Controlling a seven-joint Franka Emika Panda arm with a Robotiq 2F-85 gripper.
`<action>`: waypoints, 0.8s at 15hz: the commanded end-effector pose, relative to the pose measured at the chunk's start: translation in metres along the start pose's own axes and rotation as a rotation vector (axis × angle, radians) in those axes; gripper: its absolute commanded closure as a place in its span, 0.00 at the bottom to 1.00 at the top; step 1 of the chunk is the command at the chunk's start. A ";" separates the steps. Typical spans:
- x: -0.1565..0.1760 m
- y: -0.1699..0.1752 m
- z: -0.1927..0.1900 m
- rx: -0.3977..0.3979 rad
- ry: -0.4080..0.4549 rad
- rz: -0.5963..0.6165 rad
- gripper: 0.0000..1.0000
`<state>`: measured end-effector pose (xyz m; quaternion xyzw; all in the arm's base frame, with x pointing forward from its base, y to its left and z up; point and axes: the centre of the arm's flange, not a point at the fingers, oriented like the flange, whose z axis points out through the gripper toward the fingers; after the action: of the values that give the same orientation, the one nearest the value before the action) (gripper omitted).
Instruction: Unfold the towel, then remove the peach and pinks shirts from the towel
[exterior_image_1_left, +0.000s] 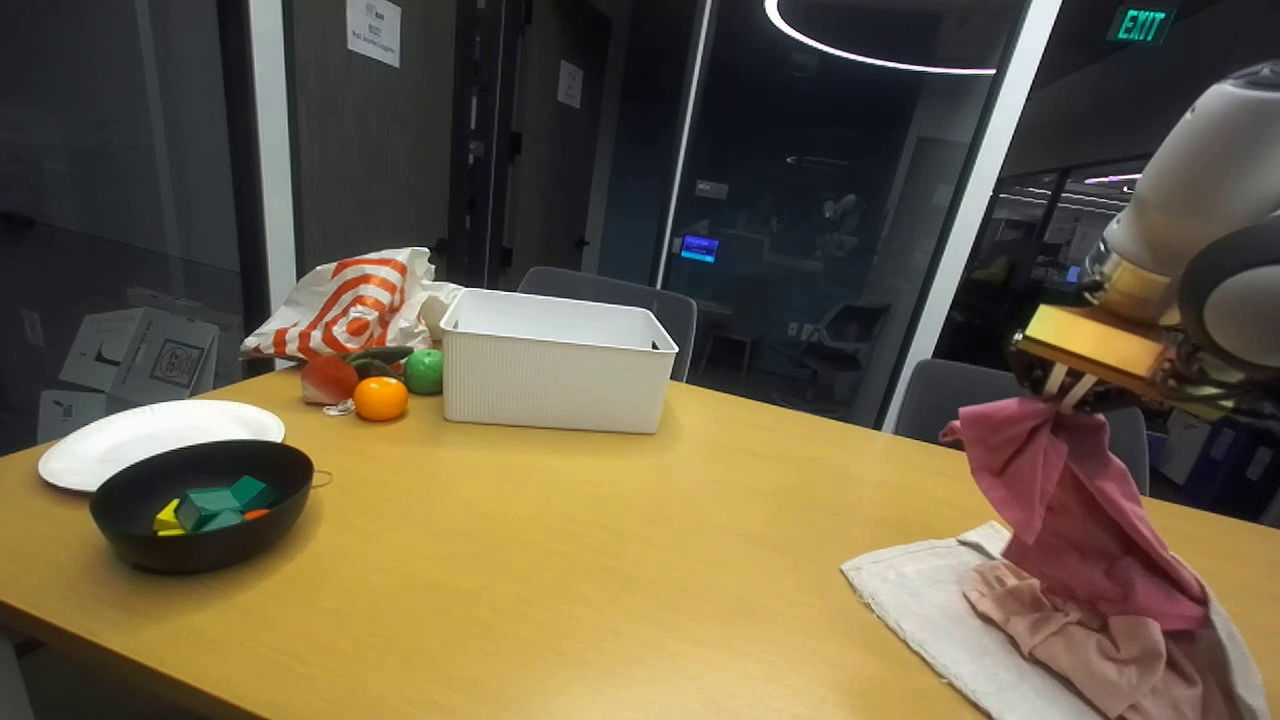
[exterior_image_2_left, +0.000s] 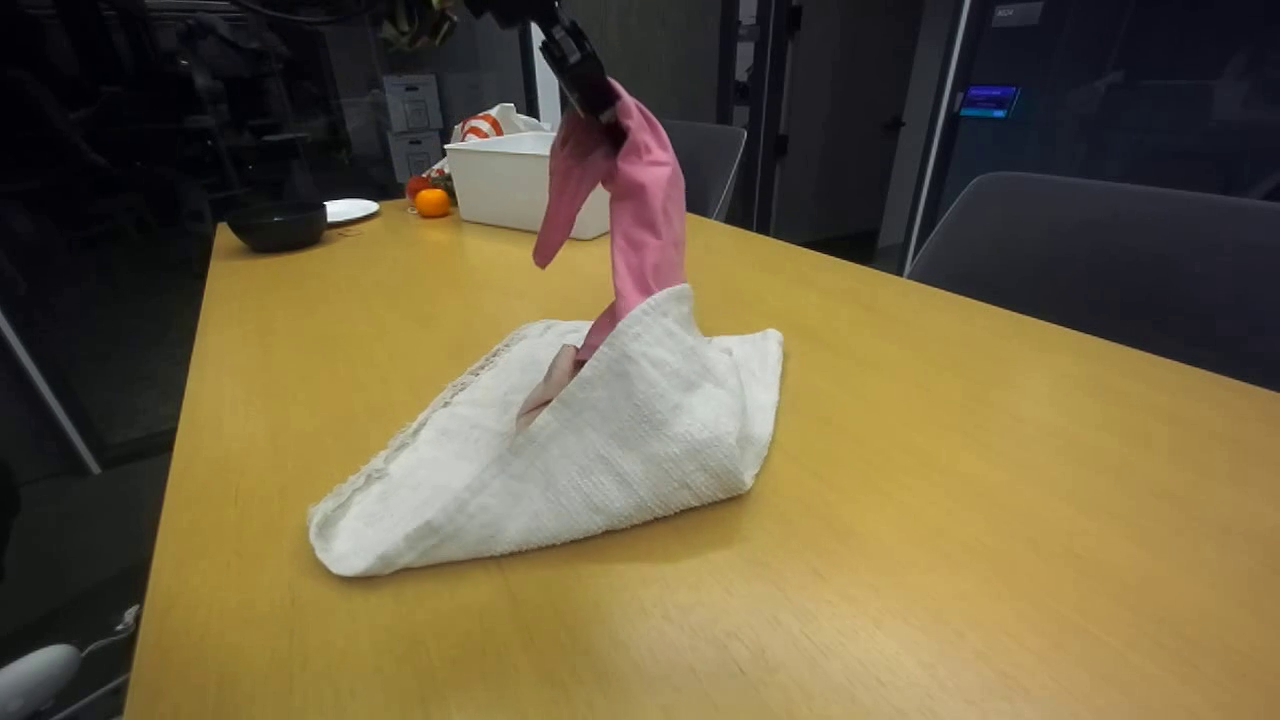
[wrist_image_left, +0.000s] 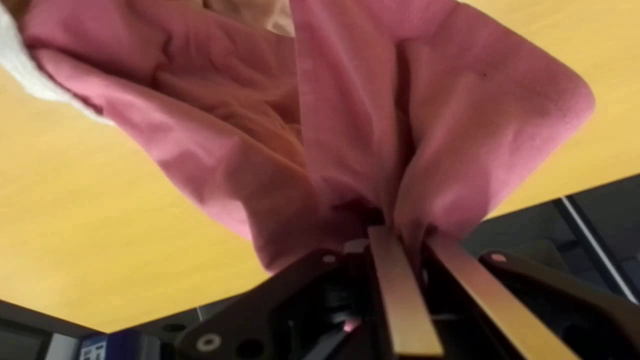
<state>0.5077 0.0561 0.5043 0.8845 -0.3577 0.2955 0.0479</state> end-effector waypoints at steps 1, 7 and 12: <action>0.018 -0.041 -0.044 0.135 0.132 -0.062 0.95; 0.000 -0.095 -0.085 0.459 0.155 -0.137 0.94; -0.064 -0.151 -0.064 0.684 0.045 -0.217 0.94</action>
<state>0.5228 0.1911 0.5576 0.8734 -0.1856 0.4231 -0.1540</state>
